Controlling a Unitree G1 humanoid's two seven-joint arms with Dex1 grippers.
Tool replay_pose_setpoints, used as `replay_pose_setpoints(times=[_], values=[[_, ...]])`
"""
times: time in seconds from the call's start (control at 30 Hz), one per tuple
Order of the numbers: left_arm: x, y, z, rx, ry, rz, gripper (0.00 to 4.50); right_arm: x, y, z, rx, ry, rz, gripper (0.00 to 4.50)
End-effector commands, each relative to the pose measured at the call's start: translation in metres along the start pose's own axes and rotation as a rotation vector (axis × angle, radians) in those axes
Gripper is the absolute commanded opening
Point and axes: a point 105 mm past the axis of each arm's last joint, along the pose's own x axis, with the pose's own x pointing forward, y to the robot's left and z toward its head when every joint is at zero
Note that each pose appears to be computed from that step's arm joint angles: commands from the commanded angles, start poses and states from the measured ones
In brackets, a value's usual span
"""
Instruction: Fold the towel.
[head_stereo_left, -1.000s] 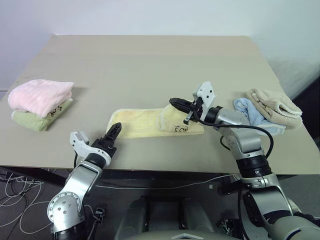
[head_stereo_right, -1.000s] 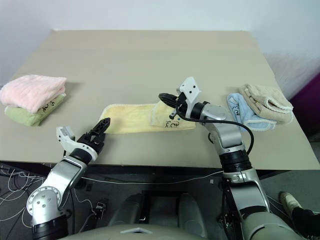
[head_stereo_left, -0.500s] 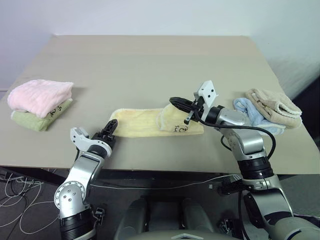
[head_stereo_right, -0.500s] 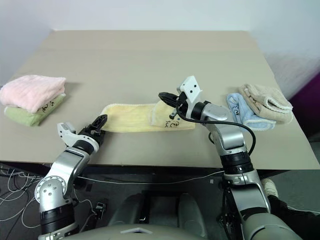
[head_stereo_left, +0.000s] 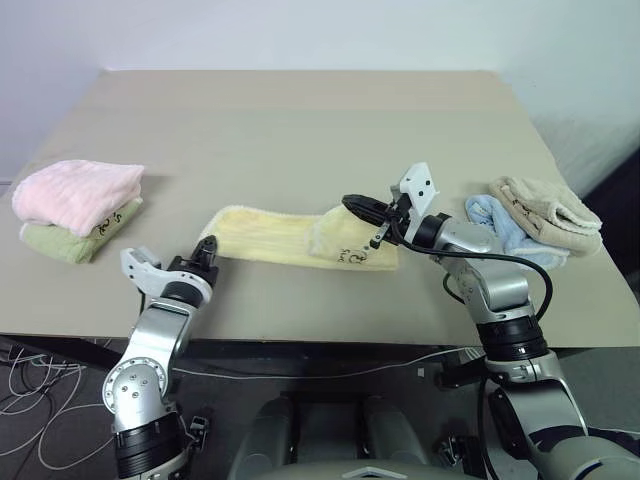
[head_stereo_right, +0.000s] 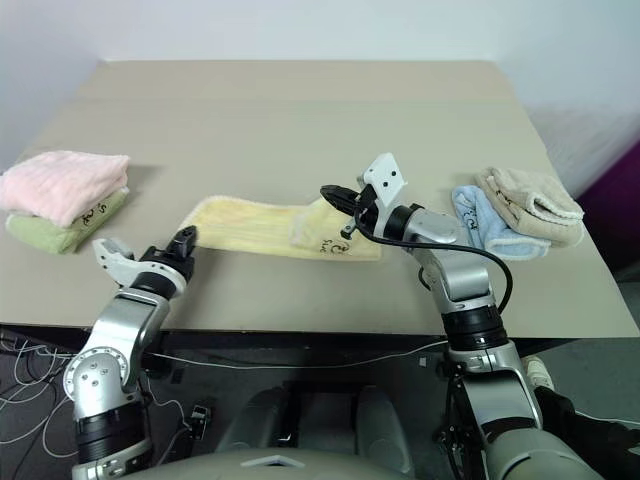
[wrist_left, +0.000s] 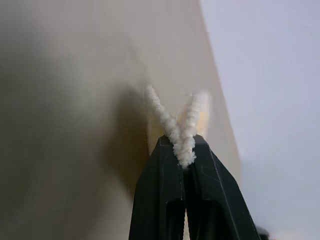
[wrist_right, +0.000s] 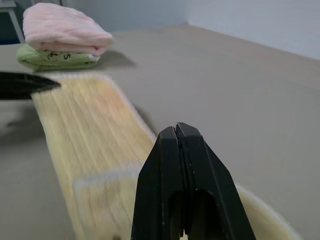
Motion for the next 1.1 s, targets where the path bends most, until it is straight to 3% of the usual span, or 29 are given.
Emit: replay_pose_setpoints(times=[0.03,0.13,0.23,0.47,0.7,1.1], values=[[-0.006,-0.013,0.04,0.058,-0.118,-0.081,0.03,-0.006,-0.004,0.019,-0.046,-0.054,-0.021,0.0],[-0.008,-0.027,0.056,0.178,-0.12,-0.159,0.03,-0.009,-0.008,0.019,-0.05,-0.052,-0.041,0.0],[-0.006,-0.043,0.051,0.317,-0.06,-0.245,0.03,-0.012,-0.013,0.019,-0.044,-0.055,-0.076,0.0],[-0.006,-0.083,-0.023,0.661,0.259,-0.551,0.03,-0.018,-0.022,0.016,-0.034,-0.054,-0.135,0.0],[-0.012,-0.084,-0.095,0.986,0.536,-0.768,0.03,-0.023,-0.027,0.014,-0.033,-0.051,-0.18,0.0],[0.007,-0.061,-0.154,1.198,0.737,-0.771,0.03,-0.034,-0.027,0.009,-0.04,-0.036,-0.225,0.0]])
